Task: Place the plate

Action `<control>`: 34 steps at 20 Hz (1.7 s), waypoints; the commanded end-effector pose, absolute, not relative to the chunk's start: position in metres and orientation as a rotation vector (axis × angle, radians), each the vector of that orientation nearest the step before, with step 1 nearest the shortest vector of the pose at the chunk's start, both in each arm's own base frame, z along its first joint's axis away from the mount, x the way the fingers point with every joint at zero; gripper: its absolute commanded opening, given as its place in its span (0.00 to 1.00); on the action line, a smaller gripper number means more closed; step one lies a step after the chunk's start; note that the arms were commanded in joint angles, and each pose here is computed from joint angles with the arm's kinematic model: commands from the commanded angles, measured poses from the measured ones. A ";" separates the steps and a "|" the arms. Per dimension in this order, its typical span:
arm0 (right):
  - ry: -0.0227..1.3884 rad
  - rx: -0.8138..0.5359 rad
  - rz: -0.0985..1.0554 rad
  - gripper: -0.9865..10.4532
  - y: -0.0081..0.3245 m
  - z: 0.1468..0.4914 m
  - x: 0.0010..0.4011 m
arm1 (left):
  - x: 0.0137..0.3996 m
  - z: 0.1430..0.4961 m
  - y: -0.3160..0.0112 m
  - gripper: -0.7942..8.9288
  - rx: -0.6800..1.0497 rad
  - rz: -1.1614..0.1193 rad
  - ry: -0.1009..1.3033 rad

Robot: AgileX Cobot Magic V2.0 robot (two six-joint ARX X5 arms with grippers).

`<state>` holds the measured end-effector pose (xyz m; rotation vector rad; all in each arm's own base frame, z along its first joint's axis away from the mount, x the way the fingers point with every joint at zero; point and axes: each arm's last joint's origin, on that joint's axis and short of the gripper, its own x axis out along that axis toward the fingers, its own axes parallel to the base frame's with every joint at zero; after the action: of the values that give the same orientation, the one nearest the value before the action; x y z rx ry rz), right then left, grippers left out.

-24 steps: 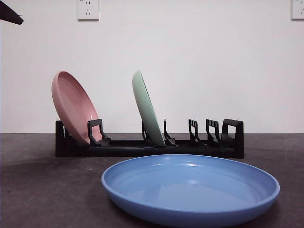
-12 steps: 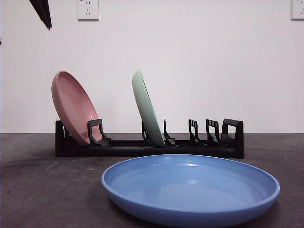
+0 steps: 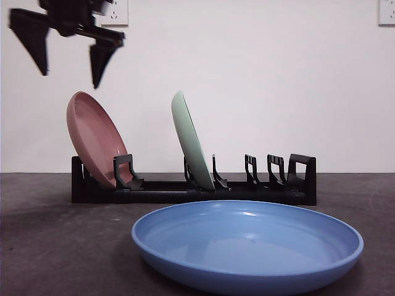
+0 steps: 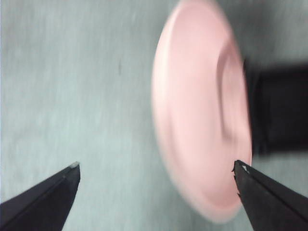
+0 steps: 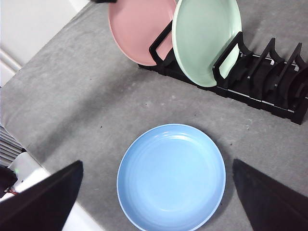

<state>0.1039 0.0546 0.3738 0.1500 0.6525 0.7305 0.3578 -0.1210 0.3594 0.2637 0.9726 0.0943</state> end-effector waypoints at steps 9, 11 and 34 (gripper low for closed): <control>0.630 0.122 0.750 0.52 0.055 0.377 0.104 | 0.402 0.325 -0.145 0.58 0.393 0.196 0.935; 0.629 0.120 0.751 0.52 0.055 0.377 0.104 | 0.404 0.322 -0.145 0.50 0.396 0.197 0.940; 0.631 0.120 0.751 0.52 0.055 0.377 0.104 | 0.399 0.325 -0.155 0.09 0.493 0.220 0.918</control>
<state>0.1038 0.0547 0.3738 0.1297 0.6441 0.7403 0.3959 -0.1488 0.3220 0.4850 0.9331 0.2410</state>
